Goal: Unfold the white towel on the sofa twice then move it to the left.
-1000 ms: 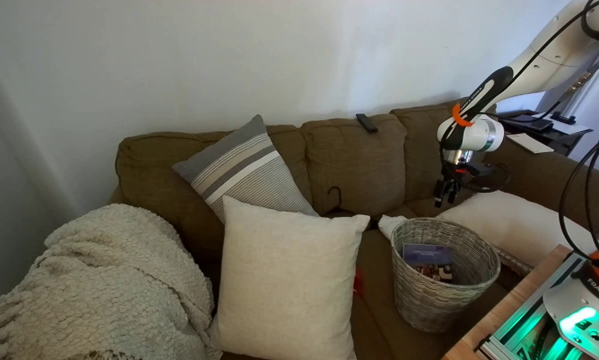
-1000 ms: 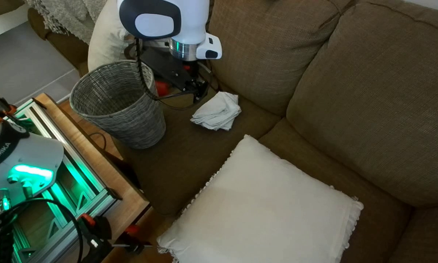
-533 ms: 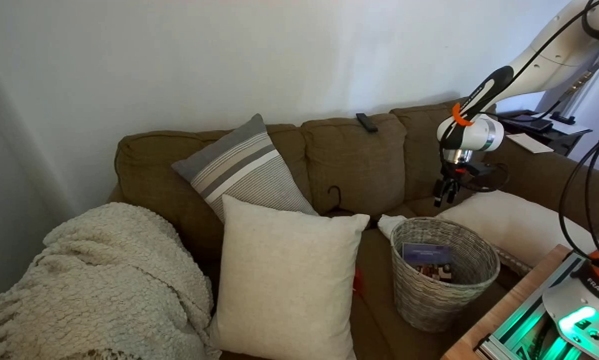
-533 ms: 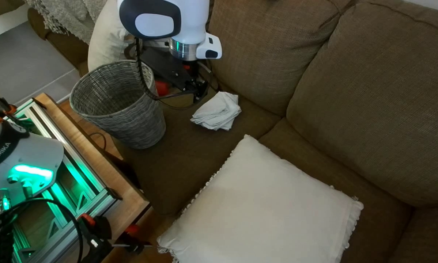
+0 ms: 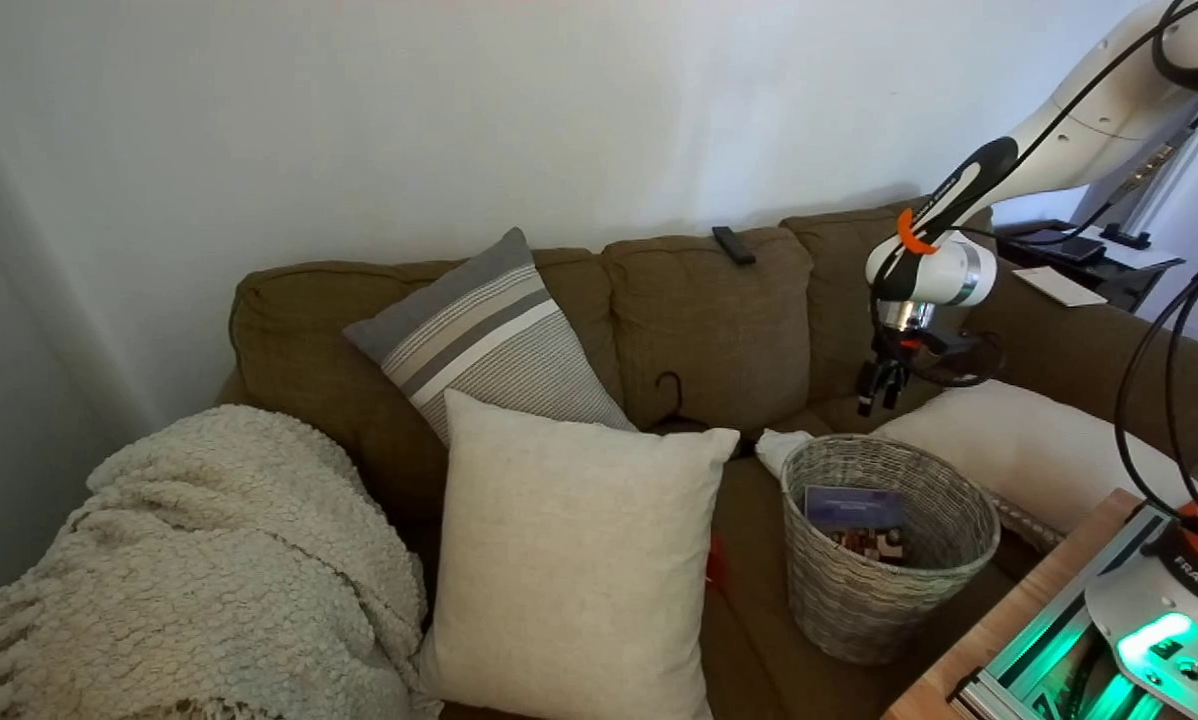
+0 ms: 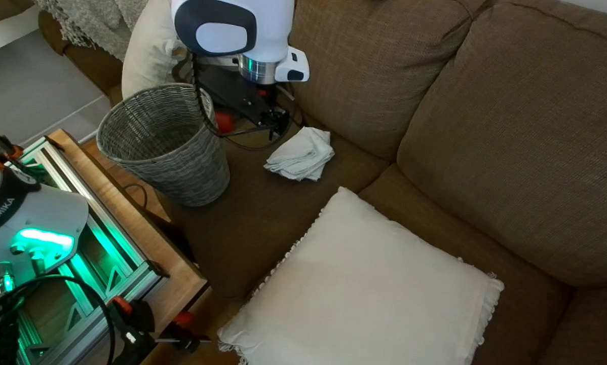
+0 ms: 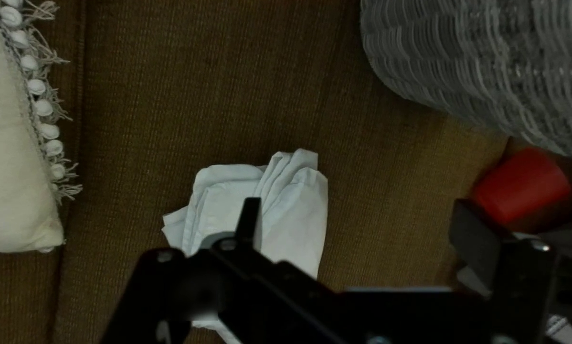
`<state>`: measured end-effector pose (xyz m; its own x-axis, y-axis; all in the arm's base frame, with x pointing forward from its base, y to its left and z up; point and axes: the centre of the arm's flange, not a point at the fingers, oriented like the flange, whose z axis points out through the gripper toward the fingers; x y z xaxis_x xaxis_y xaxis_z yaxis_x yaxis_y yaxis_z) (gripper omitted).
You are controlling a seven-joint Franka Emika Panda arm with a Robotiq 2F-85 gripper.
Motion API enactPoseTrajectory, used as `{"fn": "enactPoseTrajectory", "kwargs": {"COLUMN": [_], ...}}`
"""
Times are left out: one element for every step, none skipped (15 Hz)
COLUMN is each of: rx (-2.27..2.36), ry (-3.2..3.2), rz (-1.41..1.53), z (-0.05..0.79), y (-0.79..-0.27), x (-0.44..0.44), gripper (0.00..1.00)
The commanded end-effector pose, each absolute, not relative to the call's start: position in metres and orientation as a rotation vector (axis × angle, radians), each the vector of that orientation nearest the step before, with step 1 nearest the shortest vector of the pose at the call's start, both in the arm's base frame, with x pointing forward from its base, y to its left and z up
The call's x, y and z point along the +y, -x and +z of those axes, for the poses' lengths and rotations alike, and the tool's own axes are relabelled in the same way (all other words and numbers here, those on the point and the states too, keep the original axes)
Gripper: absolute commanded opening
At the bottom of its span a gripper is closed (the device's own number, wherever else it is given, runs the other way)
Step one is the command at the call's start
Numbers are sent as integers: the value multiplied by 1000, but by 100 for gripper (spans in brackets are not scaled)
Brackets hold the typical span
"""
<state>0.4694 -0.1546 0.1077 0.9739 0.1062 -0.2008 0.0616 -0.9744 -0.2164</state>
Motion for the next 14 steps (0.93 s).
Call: {"fn": "enactPoseTrajectory", "kwargs": {"rx": [-127,-128,-131,-133,-141,-144,-154,-142,-128,-115,-99,-87,-74,-52], "ry": [2911,2910,2910,2910,2897,2883,2873,2874,2875,2876,2886,2899,2907,2920], "rz": [314,313,313,312,299,289,273,264,252,251,249,249,248,276], "z": [106,107,107,107,104,99,91,84,76,67,58,50,41,35], "y": [-470,-470,-471,-471,-474,-477,-483,-487,-492,-497,-502,-504,-507,-510], "x": [-154,-154,-153,-152,-153,-155,-157,-159,-162,-165,-169,-174,-178,-182], "gripper": [100,100,100,100,100,100,100,100,100,100,100,100,100,100]}}
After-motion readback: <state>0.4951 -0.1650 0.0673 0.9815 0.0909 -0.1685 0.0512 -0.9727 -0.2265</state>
